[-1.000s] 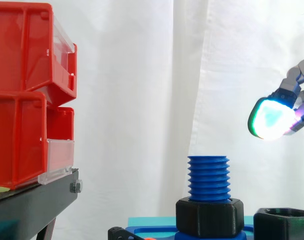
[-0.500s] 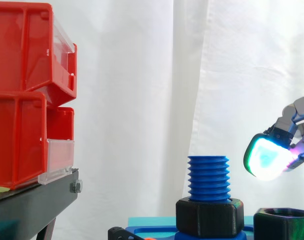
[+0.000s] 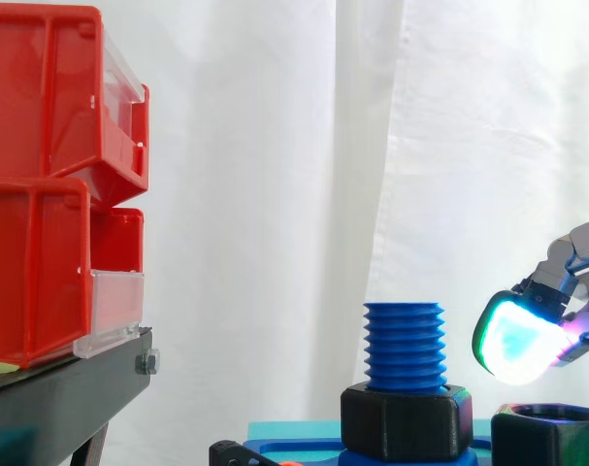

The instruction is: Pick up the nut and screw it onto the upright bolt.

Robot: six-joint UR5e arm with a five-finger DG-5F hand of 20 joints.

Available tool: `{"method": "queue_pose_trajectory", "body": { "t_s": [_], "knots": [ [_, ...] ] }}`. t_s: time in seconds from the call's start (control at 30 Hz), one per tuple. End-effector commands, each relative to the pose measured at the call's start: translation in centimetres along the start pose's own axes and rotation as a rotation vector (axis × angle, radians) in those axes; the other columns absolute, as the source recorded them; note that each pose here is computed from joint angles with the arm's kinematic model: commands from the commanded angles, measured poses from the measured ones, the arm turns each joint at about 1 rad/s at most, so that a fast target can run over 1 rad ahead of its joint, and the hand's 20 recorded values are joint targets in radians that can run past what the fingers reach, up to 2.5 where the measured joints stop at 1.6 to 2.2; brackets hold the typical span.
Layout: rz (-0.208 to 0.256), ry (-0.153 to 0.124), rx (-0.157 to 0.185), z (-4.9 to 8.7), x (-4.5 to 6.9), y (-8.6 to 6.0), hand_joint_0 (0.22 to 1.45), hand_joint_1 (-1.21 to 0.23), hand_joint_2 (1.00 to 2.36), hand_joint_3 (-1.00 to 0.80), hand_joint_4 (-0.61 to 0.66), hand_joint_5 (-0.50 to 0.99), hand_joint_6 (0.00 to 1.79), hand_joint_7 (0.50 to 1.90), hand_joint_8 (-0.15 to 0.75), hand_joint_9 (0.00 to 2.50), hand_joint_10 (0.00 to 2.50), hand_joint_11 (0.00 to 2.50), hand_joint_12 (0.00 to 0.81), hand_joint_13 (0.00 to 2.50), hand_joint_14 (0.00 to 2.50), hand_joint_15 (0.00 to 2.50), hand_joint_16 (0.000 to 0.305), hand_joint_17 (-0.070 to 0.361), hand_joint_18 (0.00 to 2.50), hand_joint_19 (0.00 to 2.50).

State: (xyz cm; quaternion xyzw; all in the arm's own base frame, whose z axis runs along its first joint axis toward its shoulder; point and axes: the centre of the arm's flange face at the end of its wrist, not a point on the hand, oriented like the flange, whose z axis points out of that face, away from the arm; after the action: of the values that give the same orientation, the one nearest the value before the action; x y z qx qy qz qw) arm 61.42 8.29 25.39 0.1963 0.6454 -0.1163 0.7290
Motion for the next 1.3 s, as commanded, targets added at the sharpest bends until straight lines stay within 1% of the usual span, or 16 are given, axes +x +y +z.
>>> {"method": "queue_pose_trajectory", "body": {
  "t_s": [0.0, 0.17, 0.2, 0.27, 0.33, 0.37, 0.5, 0.63, 0.77, 1.1, 1.13, 1.2, 1.27],
  "knots": [
    [0.002, -0.002, 0.0, 0.0, 0.0, 0.1, 0.37, -0.59, 1.0, -0.5, 0.22, -0.22, 0.5, 0.77, 0.293, 0.5, 0.0, 0.0, 0.366, 0.55, 0.0, 0.0, 0.048, 0.109, 0.39, 0.0],
    [0.002, -0.002, 0.001, 0.0, 0.0, 0.1, 0.36, -0.59, 1.0, -0.5, 0.22, -0.22, 0.5, 0.76, 0.295, 0.5, 0.0, 0.0, 0.365, 0.55, 0.0, 0.0, 0.049, 0.11, 0.39, 0.0],
    [0.0, -0.002, 0.003, 0.0, 0.2, 0.1, 0.37, -0.59, 1.0, -0.5, 0.22, -0.22, 0.5, 0.77, 0.295, 0.5, 0.0, 0.0, 0.364, 0.55, 0.0, 0.0, 0.049, 0.11, 0.39, 0.0],
    [-0.008, 0.004, 0.003, 0.0, 1.0, 0.1, 0.36, -0.59, 1.0, -0.5, 0.22, -0.22, 0.5, 0.76, 0.296, 0.5, 0.0, 0.0, 0.365, 0.55, 0.0, 0.0, 0.049, 0.11, 0.39, 0.0],
    [-0.008, 0.005, 0.003, 0.1, 1.3, 0.1, 0.36, -0.59, 1.0, -0.5, 0.22, -0.22, 0.5, 0.77, 0.296, 0.5, 0.0, 0.0, 0.365, 0.55, 0.0, 0.0, 0.049, 0.111, 0.39, 0.0],
    [-0.022, 0.015, 0.003, 0.0, 2.3, 0.0, 0.36, -0.59, 1.0, -0.5, 0.22, -0.22, 0.5, 0.77, 0.297, 0.5, 0.0, 0.0, 0.366, 0.56, 0.0, 0.0, 0.049, 0.111, 0.39, 0.0],
    [-0.006, 0.003, 0.003, 0.2, 2.1, 0.2, 0.36, -0.59, 1.0, -0.5, 0.22, -0.22, 0.5, 0.77, 0.297, 0.5, 0.0, 0.0, 0.364, 0.56, 0.0, 0.0, 0.049, 0.111, 0.4, 0.0],
    [-0.005, 0.0, 0.011, 0.3, 2.1, 0.0, 0.36, -0.59, 1.0, -0.5, 0.22, -0.22, 0.5, 0.76, 0.298, 0.5, 0.0, 0.0, 0.365, 0.56, 0.0, 0.0, 0.049, 0.111, 0.4, 0.0],
    [-0.006, -0.001, 0.011, 0.6, 2.1, -0.3, 0.36, -0.59, 1.0, -0.5, 0.22, -0.22, 0.5, 0.77, 0.3, 0.5, 0.0, 0.0, 0.364, 0.57, 0.0, 0.0, 0.05, 0.111, 0.41, 0.0],
    [-0.01, -0.002, 0.009, 0.6, 2.0, -0.2, 0.36, -0.58, 1.0, -0.5, 0.23, -0.22, 0.5, 0.77, 0.3, 0.51, 0.0, 0.0, 0.363, 0.58, 0.0, 0.0, 0.049, 0.111, 0.43, 0.0],
    [-0.01, -0.002, 0.009, 0.6, 2.1, -0.2, 0.37, -0.58, 1.0, -0.5, 0.23, -0.22, 0.5, 0.77, 0.3, 0.51, 0.0, 0.0, 0.362, 0.58, 0.0, 0.0, 0.049, 0.111, 0.43, 0.0],
    [-0.017, 0.003, 0.011, 0.7, 2.9, -0.4, 0.37, -0.59, 1.0, -0.5, 0.23, -0.22, 0.5, 0.77, 0.302, 0.51, 0.0, 0.0, 0.363, 0.59, 0.0, 0.0, 0.049, 0.111, 0.44, 0.0],
    [-0.02, 0.004, 0.011, 0.7, 3.0, -0.5, 0.37, -0.59, 1.0, -0.5, 0.23, -0.22, 0.5, 0.77, 0.301, 0.51, 0.0, 0.0, 0.363, 0.59, 0.0, 0.0, 0.049, 0.111, 0.44, 0.0]
  ]
}}
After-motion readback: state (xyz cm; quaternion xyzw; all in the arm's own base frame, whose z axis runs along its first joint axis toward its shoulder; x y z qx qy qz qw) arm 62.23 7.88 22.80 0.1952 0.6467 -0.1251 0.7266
